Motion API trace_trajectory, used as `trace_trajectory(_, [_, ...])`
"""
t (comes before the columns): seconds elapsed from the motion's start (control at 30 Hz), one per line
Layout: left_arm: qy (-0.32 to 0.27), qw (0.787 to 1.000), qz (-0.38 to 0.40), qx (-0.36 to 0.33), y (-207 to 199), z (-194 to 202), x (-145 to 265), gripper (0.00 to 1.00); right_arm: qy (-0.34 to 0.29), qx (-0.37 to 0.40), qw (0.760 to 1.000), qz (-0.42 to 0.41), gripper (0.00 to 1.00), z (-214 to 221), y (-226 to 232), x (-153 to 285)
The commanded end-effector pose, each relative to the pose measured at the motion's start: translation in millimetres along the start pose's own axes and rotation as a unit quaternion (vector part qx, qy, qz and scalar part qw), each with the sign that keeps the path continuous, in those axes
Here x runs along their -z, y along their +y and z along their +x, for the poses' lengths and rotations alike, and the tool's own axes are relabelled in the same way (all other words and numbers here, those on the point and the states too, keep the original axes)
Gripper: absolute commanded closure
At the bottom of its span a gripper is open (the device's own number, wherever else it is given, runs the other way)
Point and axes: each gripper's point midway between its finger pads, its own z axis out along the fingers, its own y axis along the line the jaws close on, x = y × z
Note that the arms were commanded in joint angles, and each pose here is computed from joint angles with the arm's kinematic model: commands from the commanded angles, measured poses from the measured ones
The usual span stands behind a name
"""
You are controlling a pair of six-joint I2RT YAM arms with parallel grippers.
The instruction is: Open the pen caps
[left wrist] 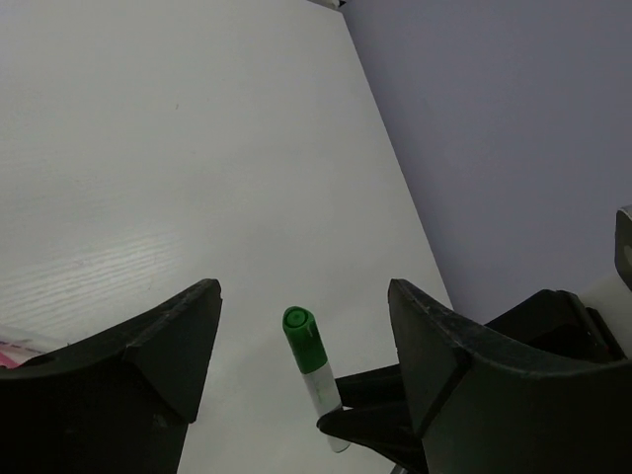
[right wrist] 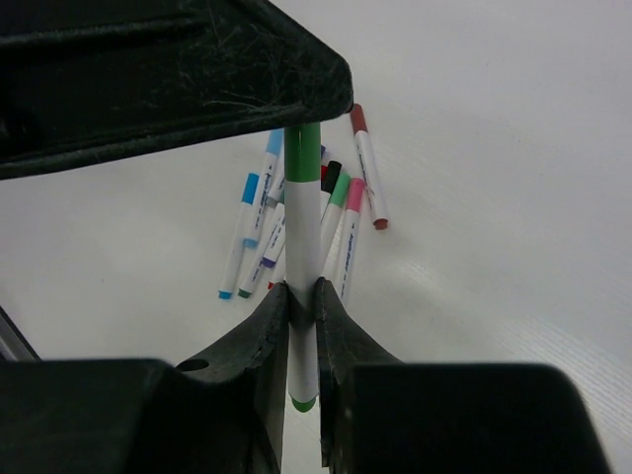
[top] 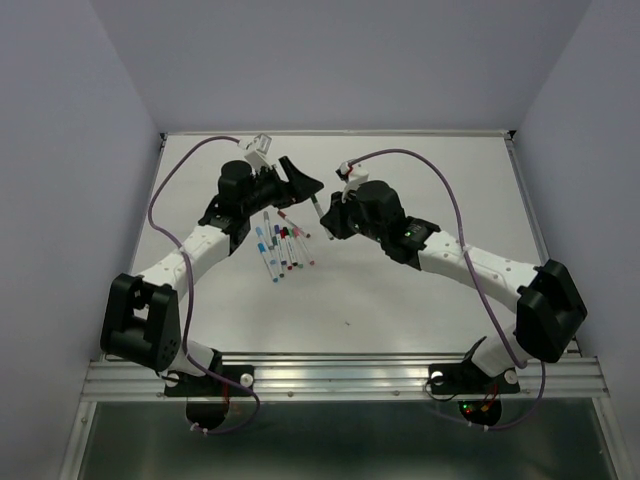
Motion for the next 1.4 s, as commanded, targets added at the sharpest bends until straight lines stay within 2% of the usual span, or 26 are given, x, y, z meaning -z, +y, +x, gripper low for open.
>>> trace_trajectory(0.0, [-0.019, 0.998, 0.055, -0.019, -37, -17, -6, 0.25, -0.052, -0.002, 0.998, -0.026, 0.99, -38, 14, -2])
trace_trajectory(0.07, [-0.019, 0.998, 0.056, -0.019, -38, -17, -6, 0.34, -0.056, -0.002, 0.998, -0.028, 0.99, -40, 15, -3])
trace_trajectory(0.27, [-0.011, 0.998, 0.056, -0.013, -37, -12, -9, 0.52, -0.064, -0.004, 0.998, -0.019, 0.99, -44, 12, -3])
trace_trajectory(0.33, [-0.009, 0.998, 0.059, -0.011, -38, -11, -9, 0.54, -0.067, -0.006, 0.998, -0.015, 0.99, -46, 11, -3])
trace_trajectory(0.4, [-0.008, 0.998, 0.061, -0.013, -41, -11, -10, 0.64, -0.068, -0.006, 0.998, -0.01, 0.99, -46, 9, -3])
trace_trajectory(0.43, [-0.008, 0.998, 0.062, -0.012, -42, -11, -10, 0.72, -0.071, -0.006, 0.997, -0.007, 0.99, -48, 8, -4])
trace_trajectory(0.47, [-0.008, 0.998, 0.064, -0.011, -43, -10, -10, 0.9, -0.071, -0.007, 0.997, 0.0, 0.99, -47, 5, -5])
trace_trajectory(0.5, [-0.007, 0.998, 0.065, -0.012, -44, -10, -10, 0.97, -0.072, -0.009, 0.997, 0.003, 0.99, -47, 4, -6])
trace_trajectory(0.53, [-0.007, 0.998, 0.066, -0.013, -45, -10, -10, 1.0, -0.071, -0.011, 0.997, 0.005, 0.99, -47, 4, -6])
trace_trajectory(0.67, [-0.013, 0.998, 0.064, -0.011, -46, -11, -10, 1.0, -0.073, -0.014, 0.997, 0.006, 0.99, -50, 1, -8])
trace_trajectory(0.77, [-0.049, 0.998, 0.038, -0.012, -40, -25, -9, 1.0, -0.068, -0.013, 0.998, 0.003, 0.99, -46, 2, -8])
trace_trajectory(0.9, [-0.121, 0.992, -0.013, -0.023, -20, -67, -1, 1.0, -0.031, -0.013, 0.999, -0.019, 0.99, -13, 3, -4])
trace_trajectory(0.97, [-0.15, 0.988, -0.032, -0.021, -7, -95, 6, 1.0, -0.009, -0.017, 0.998, -0.059, 0.99, 2, 15, 3])
trace_trajectory(1.1, [-0.182, 0.981, -0.06, -0.005, 23, -131, 14, 1.0, 0.034, -0.033, 0.994, -0.101, 0.99, 35, 25, 12])
trace_trajectory(1.3, [-0.234, 0.966, -0.11, -0.012, 43, -168, 34, 1.0, 0.042, -0.046, 0.989, -0.132, 0.99, 51, 32, 30])
trace_trajectory(1.37, [-0.245, 0.963, -0.115, -0.02, 43, -176, 41, 1.0, 0.039, -0.043, 0.991, -0.118, 0.99, 52, 26, 31])
